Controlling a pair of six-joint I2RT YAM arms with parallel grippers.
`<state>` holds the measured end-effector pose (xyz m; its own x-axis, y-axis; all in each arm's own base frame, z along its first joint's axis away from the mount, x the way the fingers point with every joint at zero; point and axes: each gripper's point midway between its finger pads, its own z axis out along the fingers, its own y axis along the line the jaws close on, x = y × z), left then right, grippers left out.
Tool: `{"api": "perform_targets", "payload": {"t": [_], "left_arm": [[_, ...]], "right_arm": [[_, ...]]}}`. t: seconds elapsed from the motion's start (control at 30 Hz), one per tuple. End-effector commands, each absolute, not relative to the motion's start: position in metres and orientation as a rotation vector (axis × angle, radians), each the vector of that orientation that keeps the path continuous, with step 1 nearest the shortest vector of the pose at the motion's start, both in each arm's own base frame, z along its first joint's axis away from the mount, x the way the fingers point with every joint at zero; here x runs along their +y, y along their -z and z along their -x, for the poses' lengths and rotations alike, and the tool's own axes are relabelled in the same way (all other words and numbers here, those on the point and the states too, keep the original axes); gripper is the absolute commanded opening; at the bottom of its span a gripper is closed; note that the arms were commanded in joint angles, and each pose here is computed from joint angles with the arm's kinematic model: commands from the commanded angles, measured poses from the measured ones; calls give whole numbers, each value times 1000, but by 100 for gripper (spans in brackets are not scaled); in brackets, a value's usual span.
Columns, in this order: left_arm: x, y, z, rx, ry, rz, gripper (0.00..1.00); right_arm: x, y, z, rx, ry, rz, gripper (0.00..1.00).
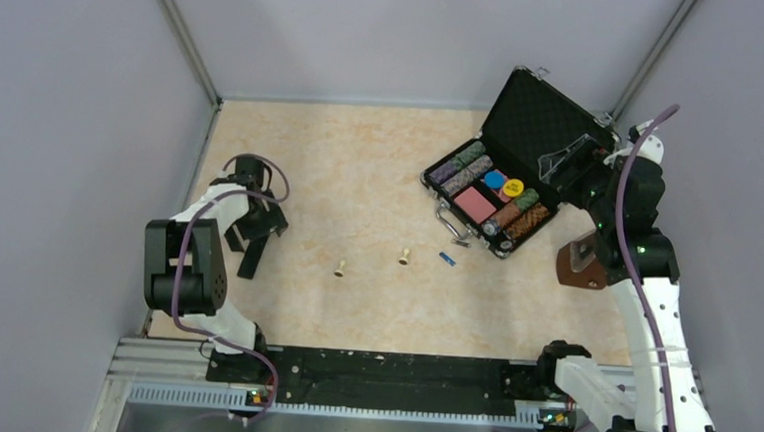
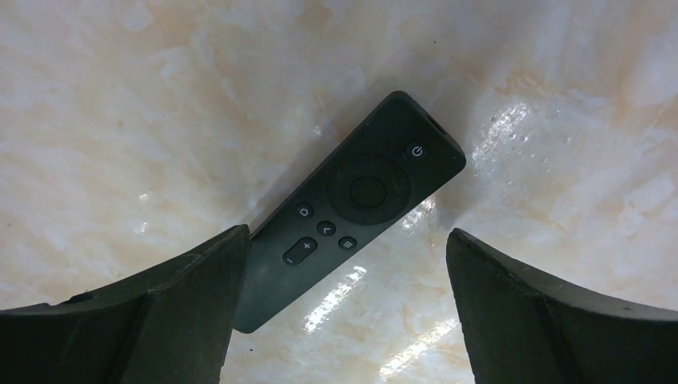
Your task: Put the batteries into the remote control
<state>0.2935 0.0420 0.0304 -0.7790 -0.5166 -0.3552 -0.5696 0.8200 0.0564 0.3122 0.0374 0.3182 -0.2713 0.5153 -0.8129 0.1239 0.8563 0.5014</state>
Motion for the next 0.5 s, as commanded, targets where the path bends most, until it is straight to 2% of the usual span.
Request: {"api": "perform_targets", "payload": {"t": [0.0, 0.17, 0.27, 0.33, 0.43, 0.47], "left_arm": [[37, -22, -307, 2708, -154, 800, 93], [27, -10, -306, 2748, -94, 822, 84], [23, -10, -308, 2745, -59, 837, 75], [17, -11, -310, 2742, -10, 855, 61], [-4, -12, -311, 2738, 146, 900, 36], [-10, -13, -312, 2729, 188, 908, 31]], "right_arm": [[32, -319, -313, 1813, -386, -507, 83], [31, -315, -315, 1821, -376, -514, 82], [31, -312, -314, 1826, -373, -517, 82], [30, -312, -314, 1824, -370, -520, 82], [30, -307, -313, 1835, -371, -521, 82], [31, -306, -313, 1838, -375, -521, 82]]}}
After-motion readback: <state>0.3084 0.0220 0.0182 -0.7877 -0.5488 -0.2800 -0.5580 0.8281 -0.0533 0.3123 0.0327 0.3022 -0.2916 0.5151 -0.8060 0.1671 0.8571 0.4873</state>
